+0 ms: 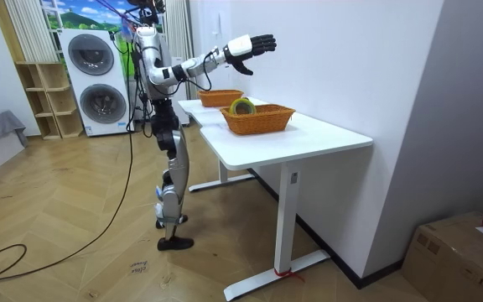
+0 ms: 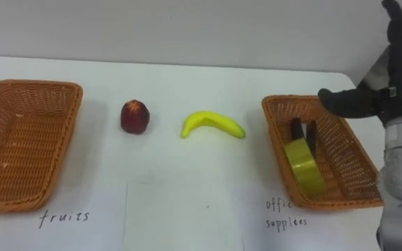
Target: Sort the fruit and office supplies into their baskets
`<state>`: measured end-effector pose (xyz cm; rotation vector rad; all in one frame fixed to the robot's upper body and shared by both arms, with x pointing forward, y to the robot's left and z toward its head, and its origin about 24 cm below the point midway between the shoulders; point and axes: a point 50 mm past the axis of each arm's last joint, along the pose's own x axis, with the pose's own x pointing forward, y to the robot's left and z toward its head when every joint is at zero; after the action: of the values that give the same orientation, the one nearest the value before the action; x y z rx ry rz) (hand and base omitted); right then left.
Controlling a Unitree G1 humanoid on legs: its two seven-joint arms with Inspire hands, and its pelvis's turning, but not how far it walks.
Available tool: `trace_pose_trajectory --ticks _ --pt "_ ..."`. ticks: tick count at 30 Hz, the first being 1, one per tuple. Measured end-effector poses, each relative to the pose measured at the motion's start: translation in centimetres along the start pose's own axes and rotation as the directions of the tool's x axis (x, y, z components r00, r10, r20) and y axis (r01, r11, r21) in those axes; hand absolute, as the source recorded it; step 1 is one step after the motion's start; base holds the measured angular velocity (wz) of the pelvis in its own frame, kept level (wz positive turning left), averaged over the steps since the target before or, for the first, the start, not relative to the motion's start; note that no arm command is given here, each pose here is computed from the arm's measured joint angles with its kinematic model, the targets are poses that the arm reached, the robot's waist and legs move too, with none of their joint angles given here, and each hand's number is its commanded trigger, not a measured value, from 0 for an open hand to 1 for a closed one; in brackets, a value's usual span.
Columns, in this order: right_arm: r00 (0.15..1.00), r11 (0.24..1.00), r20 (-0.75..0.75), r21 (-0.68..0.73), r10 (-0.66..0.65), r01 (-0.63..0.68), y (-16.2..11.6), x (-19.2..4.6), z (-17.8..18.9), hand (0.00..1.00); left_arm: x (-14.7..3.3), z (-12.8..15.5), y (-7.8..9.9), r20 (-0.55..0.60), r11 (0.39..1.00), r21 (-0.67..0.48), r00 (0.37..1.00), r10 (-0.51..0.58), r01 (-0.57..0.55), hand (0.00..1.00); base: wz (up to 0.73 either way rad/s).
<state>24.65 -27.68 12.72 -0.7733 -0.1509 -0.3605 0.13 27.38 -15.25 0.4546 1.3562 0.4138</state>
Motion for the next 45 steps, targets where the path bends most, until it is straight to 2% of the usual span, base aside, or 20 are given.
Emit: trace_pose_trajectory --ticks 7,14,21,27,45 --pt "0.997 0.999 0.065 0.023 0.033 -0.035 0.9 0.9 1.6 0.00 -0.1 -0.3 0.0 -0.006 1.000 0.005 1.000 -0.003 0.003 0.00 0.01" --pt "0.987 0.991 0.106 0.056 0.119 -0.125 2.7 0.9 2.7 0.00 0.1 0.1 0.3 0.002 1.000 0.008 1.000 0.004 -0.004 0.00 0.02" --pt "0.967 0.951 0.124 0.191 0.223 -0.243 4.3 0.6 3.1 0.00 0.1 -0.9 0.4 -0.037 1.000 0.028 0.999 0.002 -0.001 0.00 0.16" --pt "0.932 0.912 0.067 0.194 0.355 -0.361 7.2 0.8 1.6 0.00 0.2 -0.2 0.2 -0.026 0.999 0.034 1.000 -0.017 0.018 0.00 0.11" --pt "0.878 0.849 0.075 0.227 0.472 -0.476 9.7 -0.2 1.7 0.00 0.5 1.3 0.3 0.030 0.994 0.108 0.999 -0.025 0.021 0.00 0.02"
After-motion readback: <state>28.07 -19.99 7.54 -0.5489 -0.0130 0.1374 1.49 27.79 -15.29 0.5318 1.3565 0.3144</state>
